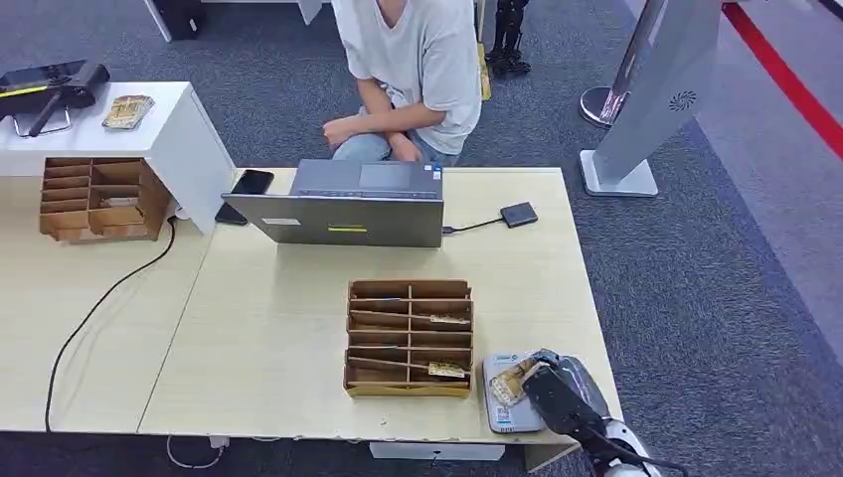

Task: Pass the card to the sensor for recognition and then transmit it.

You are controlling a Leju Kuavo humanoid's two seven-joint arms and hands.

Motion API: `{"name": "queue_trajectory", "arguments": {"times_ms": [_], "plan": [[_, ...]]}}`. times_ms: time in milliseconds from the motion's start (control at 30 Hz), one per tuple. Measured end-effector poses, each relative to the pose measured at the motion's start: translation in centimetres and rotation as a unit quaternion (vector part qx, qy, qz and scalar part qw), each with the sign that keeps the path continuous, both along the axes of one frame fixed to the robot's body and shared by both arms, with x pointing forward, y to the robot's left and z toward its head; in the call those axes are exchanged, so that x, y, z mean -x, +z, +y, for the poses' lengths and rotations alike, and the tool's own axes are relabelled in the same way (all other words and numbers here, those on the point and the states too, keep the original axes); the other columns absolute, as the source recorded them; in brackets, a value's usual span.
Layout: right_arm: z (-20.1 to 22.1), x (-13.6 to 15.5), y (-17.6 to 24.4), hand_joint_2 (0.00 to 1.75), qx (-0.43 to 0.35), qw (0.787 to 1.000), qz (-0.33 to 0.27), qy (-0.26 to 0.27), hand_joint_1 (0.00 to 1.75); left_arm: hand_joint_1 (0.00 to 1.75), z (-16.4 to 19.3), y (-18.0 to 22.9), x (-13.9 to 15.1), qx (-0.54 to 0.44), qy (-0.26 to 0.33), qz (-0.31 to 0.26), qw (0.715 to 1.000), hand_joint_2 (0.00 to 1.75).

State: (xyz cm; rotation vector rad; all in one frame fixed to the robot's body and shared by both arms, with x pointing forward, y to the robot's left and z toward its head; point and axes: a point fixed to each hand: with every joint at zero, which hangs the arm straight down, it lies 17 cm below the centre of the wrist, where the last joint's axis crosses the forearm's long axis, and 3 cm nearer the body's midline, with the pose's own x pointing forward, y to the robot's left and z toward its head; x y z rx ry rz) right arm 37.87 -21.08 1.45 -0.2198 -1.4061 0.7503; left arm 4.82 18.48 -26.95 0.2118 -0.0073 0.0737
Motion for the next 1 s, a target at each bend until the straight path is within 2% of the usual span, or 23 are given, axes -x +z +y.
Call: {"name": "queue_trajectory", "arguments": {"times_ms": [500,1000], "plan": [[-1.1,-1.0,-1.1,1.75,0.055,0.998,0.007,-0.007,1.75,0.00,0.0,0.0,0.0,0.000,-0.002,0.000,1.000,0.00],[-1.0,-1.8,-1.3,1.75,0.078,0.997,0.004,-0.002,1.75,0.00,0.0,0.0,0.0,0.000,-0.001,0.001,1.000,0.00]]}}
